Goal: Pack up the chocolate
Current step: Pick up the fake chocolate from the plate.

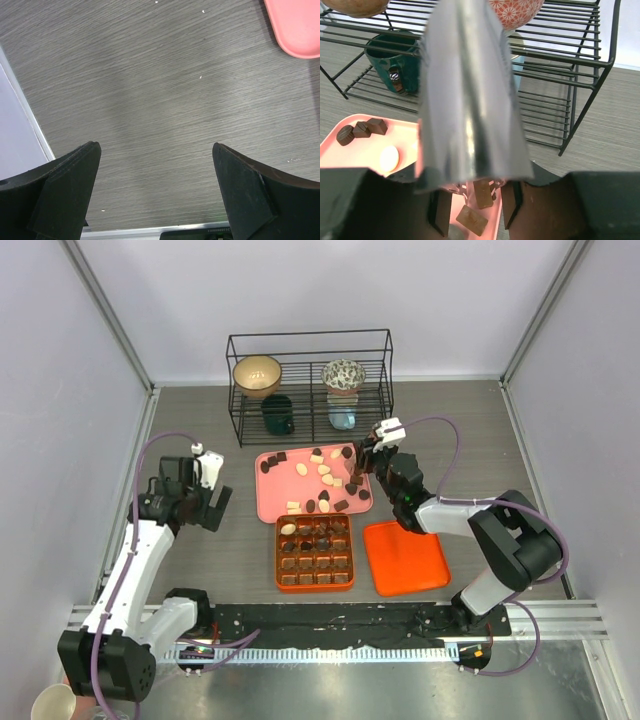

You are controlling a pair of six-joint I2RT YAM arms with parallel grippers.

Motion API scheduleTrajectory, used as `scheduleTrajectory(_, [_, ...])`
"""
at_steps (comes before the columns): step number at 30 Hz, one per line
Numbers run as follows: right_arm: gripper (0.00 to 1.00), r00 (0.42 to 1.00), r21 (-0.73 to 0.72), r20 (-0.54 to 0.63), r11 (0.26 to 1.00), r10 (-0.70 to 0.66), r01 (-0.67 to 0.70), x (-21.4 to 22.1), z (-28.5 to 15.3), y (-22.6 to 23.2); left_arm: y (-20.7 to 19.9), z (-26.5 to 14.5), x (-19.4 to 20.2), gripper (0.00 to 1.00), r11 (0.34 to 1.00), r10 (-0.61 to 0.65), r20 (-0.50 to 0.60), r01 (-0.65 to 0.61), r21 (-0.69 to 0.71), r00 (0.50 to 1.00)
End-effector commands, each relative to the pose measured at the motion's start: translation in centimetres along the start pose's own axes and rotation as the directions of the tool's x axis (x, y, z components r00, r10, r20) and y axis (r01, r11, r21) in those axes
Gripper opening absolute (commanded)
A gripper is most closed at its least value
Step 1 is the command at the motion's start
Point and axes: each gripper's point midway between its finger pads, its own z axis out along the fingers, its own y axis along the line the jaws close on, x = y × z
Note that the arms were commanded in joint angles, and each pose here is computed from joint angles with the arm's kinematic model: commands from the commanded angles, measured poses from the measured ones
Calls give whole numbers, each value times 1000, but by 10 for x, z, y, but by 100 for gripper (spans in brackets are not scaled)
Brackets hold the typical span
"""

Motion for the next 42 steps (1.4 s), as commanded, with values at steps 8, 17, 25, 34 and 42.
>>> scheduleTrajectory(8, [27, 996, -47, 75, 997, 58, -54, -31, 1, 10, 6, -10, -7, 100, 1000, 7, 31, -6, -25, 999])
scheduleTrajectory(17, [14, 986, -142, 161, 990, 37, -14, -98, -22, 37, 4, -8, -5, 100, 1000, 9, 25, -8, -20, 1000])
scheduleTrajectory(25, [13, 988, -272, 149, 962, 46, -4, -143, -96, 79, 5, -10, -11, 100, 1000, 4, 24, -4, -12, 1000])
scheduleTrajectory(34, [14, 996, -421, -20, 903, 86, -86, -111, -166, 114, 4, -6, -11, 100, 1000, -14, 19, 14, -7, 1000])
scheduleTrajectory(42, [15, 991, -461, -120, 881, 59, -108, -80, -184, 125, 4, -8, -6, 100, 1000, -16, 17, 16, -20, 1000])
